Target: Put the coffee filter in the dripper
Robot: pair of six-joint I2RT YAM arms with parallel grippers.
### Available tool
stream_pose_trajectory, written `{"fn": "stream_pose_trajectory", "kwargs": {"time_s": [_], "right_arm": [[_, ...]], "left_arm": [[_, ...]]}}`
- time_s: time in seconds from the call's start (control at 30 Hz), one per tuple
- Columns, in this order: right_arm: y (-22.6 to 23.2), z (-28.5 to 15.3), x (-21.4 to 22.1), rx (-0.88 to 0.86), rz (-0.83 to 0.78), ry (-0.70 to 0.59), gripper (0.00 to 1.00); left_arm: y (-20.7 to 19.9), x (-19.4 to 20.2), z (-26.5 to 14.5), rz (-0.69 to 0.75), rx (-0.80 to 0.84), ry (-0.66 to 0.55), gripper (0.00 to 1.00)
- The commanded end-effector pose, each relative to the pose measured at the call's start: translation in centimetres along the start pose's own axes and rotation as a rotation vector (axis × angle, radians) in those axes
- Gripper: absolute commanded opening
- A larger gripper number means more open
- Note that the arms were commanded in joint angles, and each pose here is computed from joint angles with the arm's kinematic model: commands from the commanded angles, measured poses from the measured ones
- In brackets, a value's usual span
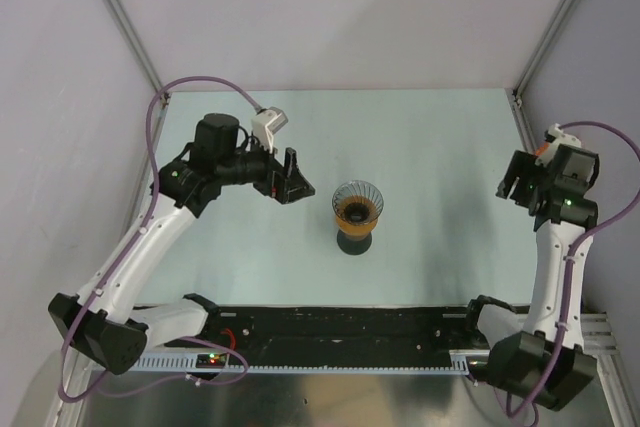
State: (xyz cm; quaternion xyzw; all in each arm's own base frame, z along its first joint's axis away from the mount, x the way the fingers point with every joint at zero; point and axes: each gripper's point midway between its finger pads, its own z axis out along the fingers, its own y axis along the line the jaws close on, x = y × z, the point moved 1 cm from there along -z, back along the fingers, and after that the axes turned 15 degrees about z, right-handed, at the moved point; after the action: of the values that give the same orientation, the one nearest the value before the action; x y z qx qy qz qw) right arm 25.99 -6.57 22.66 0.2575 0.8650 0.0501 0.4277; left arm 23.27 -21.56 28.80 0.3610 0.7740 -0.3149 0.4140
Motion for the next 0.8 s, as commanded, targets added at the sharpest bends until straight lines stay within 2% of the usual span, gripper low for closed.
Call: {"fn": "stream_pose_trajectory", "kwargs": {"time_s": [0.0, 0.2, 0.43, 0.77], "right_arm": [[-3.4, 1.9, -2.1, 0.059, 0.029, -0.086, 0.72], [-8.0, 4.5, -3.5, 0.126, 0.105, -0.118, 0.62], [-10.0, 6.8, -5.1, 0.138, 0.109, -0.154, 0.58], [-12.1, 10.3, -5.5, 0.164, 0.083, -0.126, 0.57]], "left_arm": [[0.1, -0.8, 0.3, 0.006, 0.02, -0.018, 1.0], [0.3, -0.2, 0.8, 0.003, 0.025, 0.001, 1.0], [0.5, 0.1, 1.1, -0.001, 0.027, 0.014, 1.0], [0.5, 0.4, 1.4, -0.005, 0.038, 0.023, 1.0]]}}
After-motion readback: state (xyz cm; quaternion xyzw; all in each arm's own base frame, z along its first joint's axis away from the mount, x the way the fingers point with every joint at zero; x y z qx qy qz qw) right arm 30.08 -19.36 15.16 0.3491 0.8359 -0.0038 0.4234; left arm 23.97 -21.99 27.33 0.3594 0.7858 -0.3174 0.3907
